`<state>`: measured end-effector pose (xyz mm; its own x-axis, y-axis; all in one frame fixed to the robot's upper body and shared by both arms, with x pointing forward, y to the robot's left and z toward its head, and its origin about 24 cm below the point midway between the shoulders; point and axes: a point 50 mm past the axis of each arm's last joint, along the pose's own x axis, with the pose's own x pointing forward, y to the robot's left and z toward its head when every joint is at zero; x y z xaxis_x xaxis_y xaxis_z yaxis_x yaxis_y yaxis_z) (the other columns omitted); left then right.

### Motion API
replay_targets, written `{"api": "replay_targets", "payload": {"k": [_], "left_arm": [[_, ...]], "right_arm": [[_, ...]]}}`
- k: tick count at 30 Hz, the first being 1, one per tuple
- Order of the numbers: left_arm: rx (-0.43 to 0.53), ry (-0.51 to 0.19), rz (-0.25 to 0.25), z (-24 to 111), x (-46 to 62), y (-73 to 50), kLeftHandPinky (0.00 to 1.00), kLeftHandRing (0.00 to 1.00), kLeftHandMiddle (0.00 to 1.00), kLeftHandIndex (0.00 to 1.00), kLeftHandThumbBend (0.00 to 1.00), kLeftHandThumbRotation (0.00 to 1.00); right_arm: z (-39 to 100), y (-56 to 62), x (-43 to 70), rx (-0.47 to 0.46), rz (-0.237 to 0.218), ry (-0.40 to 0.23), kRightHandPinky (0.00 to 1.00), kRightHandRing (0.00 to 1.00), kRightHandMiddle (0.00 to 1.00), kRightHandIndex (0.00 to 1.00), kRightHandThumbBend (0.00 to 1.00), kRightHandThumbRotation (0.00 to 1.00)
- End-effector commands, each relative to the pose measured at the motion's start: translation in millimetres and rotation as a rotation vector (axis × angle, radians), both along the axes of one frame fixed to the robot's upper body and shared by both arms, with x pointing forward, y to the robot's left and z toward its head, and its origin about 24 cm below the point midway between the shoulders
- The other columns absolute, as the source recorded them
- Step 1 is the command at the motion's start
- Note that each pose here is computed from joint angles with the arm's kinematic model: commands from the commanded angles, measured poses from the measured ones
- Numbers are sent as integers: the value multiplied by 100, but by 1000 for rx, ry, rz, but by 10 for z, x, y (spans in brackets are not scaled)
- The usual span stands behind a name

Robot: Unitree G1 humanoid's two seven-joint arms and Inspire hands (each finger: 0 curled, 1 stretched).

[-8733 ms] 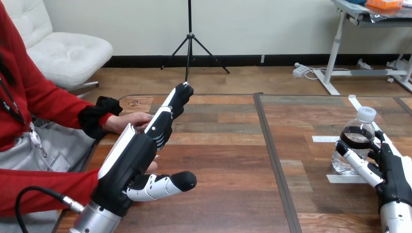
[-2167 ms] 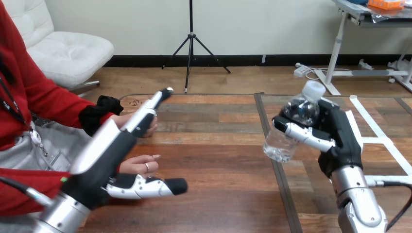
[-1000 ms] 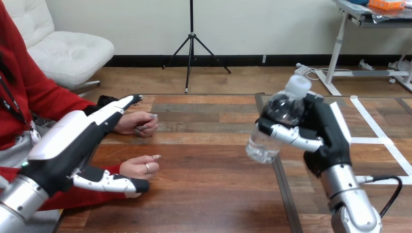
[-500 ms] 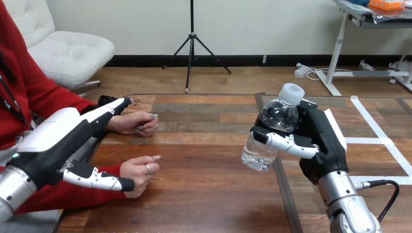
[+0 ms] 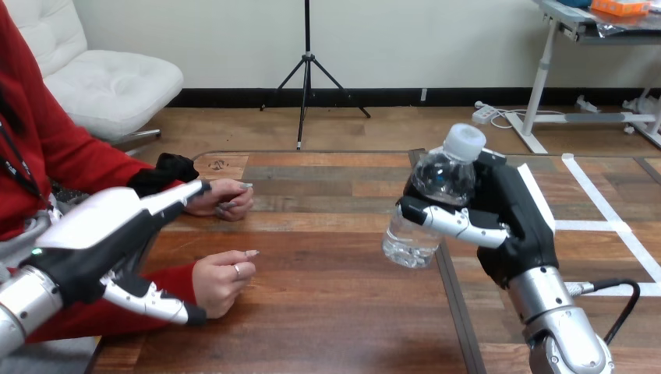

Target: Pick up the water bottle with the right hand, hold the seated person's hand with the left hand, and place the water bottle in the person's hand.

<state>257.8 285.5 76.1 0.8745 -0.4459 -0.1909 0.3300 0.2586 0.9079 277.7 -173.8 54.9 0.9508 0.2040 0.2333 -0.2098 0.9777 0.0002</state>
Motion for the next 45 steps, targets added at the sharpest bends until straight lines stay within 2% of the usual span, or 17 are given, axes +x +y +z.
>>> {"api": "replay_targets", "payload": {"k": [1,18,33,45], "left_arm": [[52,-34,-6,122,131,39,83,92,94,96,100,36],[117,22,5,-33,233,76,82,89,90,92,100,38],[145,51,18,-120,334,41,77,85,86,88,100,31],[144,67,35,-177,391,23,70,77,82,84,100,26]], "right_arm": [[283,62,56,39,17,-115,33,38,44,45,88,0],[371,98,23,40,35,-131,32,38,44,45,88,0],[467,143,-21,40,50,-164,31,37,44,45,86,0],[533,148,-64,34,56,-191,31,37,44,45,86,0]]}}
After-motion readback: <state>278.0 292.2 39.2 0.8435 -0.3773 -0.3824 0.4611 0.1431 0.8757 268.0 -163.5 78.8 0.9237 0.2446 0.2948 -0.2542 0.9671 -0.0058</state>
